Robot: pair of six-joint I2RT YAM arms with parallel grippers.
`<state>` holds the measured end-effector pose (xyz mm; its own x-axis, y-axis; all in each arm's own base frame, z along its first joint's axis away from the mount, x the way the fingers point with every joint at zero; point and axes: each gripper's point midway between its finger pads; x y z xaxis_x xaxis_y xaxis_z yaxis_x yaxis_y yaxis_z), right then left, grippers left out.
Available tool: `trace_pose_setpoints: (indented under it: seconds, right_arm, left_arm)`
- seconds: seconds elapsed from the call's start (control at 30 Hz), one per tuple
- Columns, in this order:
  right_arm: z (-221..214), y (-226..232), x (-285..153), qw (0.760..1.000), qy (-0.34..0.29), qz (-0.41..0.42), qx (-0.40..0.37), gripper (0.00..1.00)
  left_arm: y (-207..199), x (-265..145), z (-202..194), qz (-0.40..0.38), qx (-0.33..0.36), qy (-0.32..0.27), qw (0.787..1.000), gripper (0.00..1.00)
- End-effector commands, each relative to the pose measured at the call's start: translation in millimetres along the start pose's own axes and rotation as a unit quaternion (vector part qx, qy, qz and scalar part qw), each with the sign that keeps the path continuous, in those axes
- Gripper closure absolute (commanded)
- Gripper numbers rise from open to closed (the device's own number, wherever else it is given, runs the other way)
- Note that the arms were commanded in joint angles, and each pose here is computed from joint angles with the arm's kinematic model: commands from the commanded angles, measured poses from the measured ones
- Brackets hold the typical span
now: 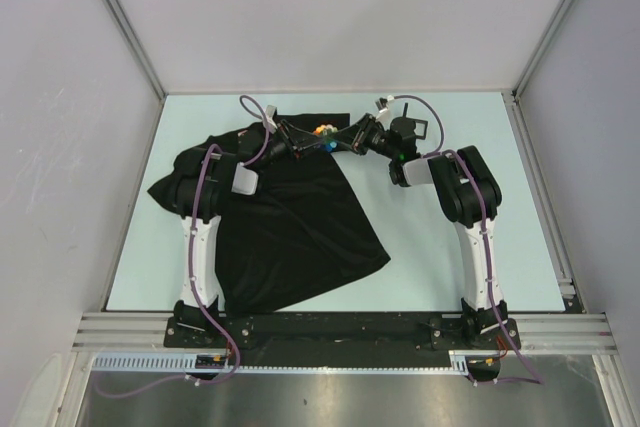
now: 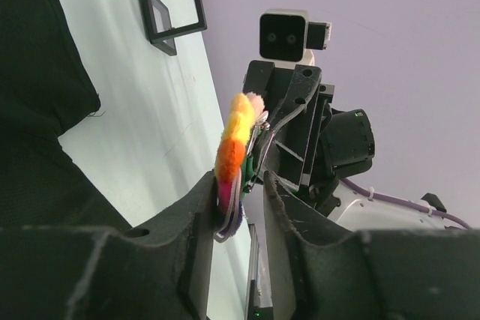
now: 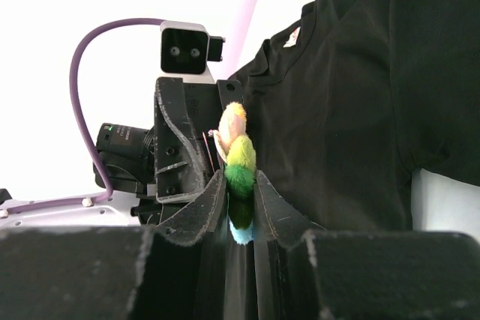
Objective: Remove the brooch from the garment
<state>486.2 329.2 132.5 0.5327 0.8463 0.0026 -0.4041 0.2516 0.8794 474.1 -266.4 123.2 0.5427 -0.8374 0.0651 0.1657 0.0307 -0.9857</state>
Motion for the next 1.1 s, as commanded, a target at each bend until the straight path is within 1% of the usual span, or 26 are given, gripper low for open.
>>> trace_pose_setpoints:
  seconds: [0.0,0.1,0.17,0.43,0.53,0.57,0.73,0.87,1.07]
  right_arm:
    - [9.2,22.4,3.8,0.999,-0.002,0.028,-0.03,1.0]
    - [8.9,21.2,3.5,0.999,-0.002,0.029,-0.026,1.0]
    - [9.6,21.5,3.1,0.999,-0.002,0.03,-0.025,1.0]
    - [8.8,24.5,3.1,0.999,0.0,0.036,-0.027,1.0]
    - [7.1,24.7,3.3,0.999,0.003,0.037,-0.028,1.0]
    - [7.4,23.5,3.0,0.999,0.002,0.036,-0.027,1.0]
    - [6.1,23.9,3.3,0.999,0.004,0.038,-0.027,1.0]
    - [5.8,24.7,3.3,0.999,0.006,0.039,-0.027,1.0]
    - [2.5,25.3,6.2,0.999,0.012,0.043,-0.027,1.0]
  left_arm:
    - [-41.3,2.1,7.6,-0.056,0.052,0.0,0.997,0.62]
    - [-41.6,-1.0,9.4,-0.059,0.048,-0.005,0.997,0.59]
    - [-42.8,-3.7,11.1,-0.064,0.047,-0.007,0.997,0.59]
    - [-42.3,-5.0,13.4,-0.066,0.043,-0.01,0.997,0.65]
    - [-42.2,-5.4,14.3,-0.068,0.042,-0.012,0.997,0.64]
    - [-42.5,-5.4,14.0,-0.07,0.042,-0.01,0.997,0.62]
    - [-44.8,-5.1,15.3,-0.074,0.042,-0.01,0.996,0.59]
    - [-43.8,-4.5,15.6,-0.073,0.04,-0.009,0.996,0.63]
    - [-44.4,-2.9,15.1,-0.074,0.041,-0.005,0.996,0.66]
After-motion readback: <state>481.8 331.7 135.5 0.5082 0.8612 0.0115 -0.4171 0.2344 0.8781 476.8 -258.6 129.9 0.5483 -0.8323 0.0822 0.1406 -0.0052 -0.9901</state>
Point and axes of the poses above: each gripper's point midway between its finger pads, its own x axis out along the fingers, its own y axis along the line the jaws close on, z = x × y, and after that the axes turned 4 degrees about -x, right-handed
